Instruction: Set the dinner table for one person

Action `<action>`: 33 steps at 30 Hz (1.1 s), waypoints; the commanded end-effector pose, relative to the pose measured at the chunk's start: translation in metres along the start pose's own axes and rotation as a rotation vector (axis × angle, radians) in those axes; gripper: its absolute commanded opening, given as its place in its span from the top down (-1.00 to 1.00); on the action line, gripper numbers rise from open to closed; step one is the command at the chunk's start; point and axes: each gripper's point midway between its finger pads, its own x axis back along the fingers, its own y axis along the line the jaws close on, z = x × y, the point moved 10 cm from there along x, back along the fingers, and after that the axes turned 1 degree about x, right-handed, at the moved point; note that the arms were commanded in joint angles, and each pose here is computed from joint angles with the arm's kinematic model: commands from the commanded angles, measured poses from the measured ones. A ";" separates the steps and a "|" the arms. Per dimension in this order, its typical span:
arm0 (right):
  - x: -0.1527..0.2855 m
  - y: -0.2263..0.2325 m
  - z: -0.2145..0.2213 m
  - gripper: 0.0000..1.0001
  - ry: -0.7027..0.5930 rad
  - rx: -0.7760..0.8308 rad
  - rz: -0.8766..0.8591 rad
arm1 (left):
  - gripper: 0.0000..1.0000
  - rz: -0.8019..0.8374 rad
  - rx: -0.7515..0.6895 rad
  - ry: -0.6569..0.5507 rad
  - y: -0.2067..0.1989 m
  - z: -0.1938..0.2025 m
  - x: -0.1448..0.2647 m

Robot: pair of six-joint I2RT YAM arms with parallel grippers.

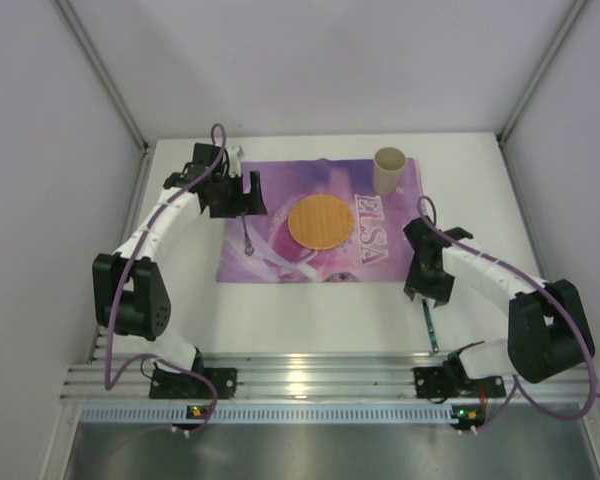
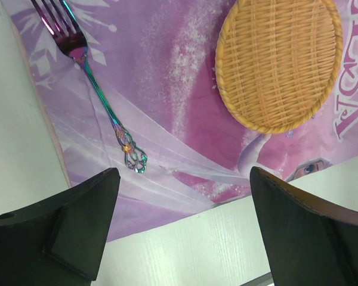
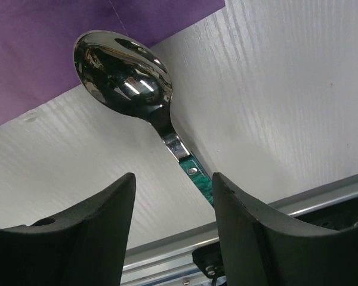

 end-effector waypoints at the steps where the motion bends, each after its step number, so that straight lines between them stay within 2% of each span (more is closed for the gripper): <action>1: -0.001 -0.002 0.000 -0.09 -0.032 -0.049 0.027 | -0.91 0.033 0.003 -0.025 -0.006 0.005 0.015; 4: -0.018 -0.003 0.012 -0.07 0.023 -0.055 0.021 | -0.91 0.034 0.002 -0.021 -0.005 0.009 0.016; 6: -0.029 -0.001 0.015 0.00 0.032 -0.057 -0.003 | -0.90 0.038 0.006 -0.019 -0.005 0.011 0.015; 7: -0.040 -0.003 0.023 0.06 0.078 -0.049 0.009 | -0.90 0.038 0.005 -0.020 -0.005 0.010 0.014; 11: -0.045 -0.002 0.020 0.16 0.042 -0.045 0.019 | -0.89 0.038 0.001 -0.020 -0.005 0.009 0.013; 14: -0.045 -0.002 0.020 0.51 0.016 -0.044 0.010 | -0.89 0.036 -0.001 -0.015 -0.006 0.010 0.013; 16: -0.044 -0.001 0.020 0.66 0.017 -0.034 0.002 | -0.89 0.031 0.000 -0.012 -0.006 0.012 0.013; 17: -0.045 0.000 0.019 0.87 0.014 -0.032 -0.002 | -0.89 0.030 0.000 -0.007 -0.006 0.013 0.013; 18: -0.045 0.000 0.019 1.00 0.022 -0.029 0.000 | -0.88 0.027 0.001 -0.005 -0.005 0.013 0.013; 21: -0.040 0.000 0.022 1.00 0.079 -0.008 0.002 | -0.88 0.025 -0.005 -0.002 -0.006 0.013 0.014; 24: -0.014 -0.003 0.022 1.00 0.060 0.012 -0.013 | -0.88 0.009 -0.008 -0.004 -0.006 0.013 0.016; 25: 0.007 -0.002 0.011 1.00 -0.014 0.006 -0.054 | -0.88 0.003 -0.009 -0.010 -0.006 0.013 0.018; 27: 0.034 -0.007 0.005 1.00 -0.059 0.005 -0.063 | -0.93 0.002 0.003 -0.006 -0.006 0.015 0.018; 28: 0.059 -0.004 -0.010 1.00 -0.146 -0.002 -0.111 | -0.94 0.019 0.008 0.000 -0.007 0.016 0.018; 30: 0.084 -0.003 -0.024 1.00 -0.209 0.009 -0.125 | -0.96 0.030 0.023 0.003 -0.008 0.017 0.017; 33: 0.119 0.021 -0.067 1.00 -0.329 0.076 -0.216 | -0.97 0.032 0.038 -0.005 -0.009 0.015 0.018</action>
